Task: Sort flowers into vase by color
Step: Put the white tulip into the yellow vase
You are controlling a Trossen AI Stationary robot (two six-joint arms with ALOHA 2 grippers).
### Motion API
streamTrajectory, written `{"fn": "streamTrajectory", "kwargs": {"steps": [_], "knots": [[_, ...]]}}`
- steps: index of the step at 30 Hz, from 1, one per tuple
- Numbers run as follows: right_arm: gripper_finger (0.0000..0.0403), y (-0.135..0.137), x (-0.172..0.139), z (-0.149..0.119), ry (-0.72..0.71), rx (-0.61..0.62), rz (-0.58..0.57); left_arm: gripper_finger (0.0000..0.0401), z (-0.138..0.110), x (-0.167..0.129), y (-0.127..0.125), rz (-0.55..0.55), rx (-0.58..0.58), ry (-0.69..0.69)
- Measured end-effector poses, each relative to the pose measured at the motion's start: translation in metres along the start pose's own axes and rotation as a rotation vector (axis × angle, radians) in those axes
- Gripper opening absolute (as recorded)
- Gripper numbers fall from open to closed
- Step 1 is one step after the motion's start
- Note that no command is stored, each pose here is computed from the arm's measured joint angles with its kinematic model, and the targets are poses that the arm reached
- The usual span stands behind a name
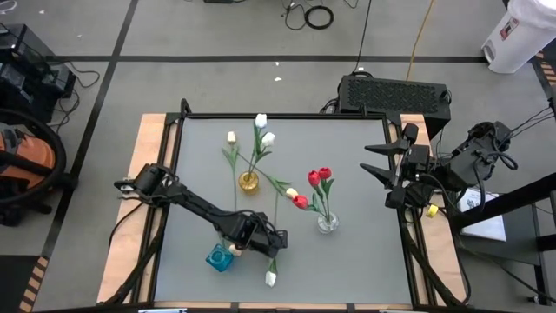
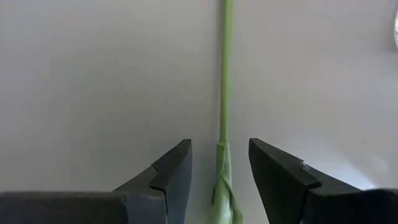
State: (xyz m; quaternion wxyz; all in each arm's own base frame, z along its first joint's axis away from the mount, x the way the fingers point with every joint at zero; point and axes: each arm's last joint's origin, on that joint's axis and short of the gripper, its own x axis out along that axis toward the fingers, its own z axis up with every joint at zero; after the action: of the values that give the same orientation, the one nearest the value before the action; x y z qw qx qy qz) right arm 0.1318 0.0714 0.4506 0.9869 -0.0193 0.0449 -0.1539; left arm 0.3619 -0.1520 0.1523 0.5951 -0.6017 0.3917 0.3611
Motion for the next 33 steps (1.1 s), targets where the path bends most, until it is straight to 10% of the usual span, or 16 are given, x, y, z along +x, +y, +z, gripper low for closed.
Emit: {"fn": "streamTrajectory", "kwargs": {"steps": [33], "knots": [[0.0196, 0.000, 0.000, 0.000, 0.000, 0.000, 0.000, 0.0166, -0.010, 0.012, -0.003, -0.040, -0.004, 0.106]]}}
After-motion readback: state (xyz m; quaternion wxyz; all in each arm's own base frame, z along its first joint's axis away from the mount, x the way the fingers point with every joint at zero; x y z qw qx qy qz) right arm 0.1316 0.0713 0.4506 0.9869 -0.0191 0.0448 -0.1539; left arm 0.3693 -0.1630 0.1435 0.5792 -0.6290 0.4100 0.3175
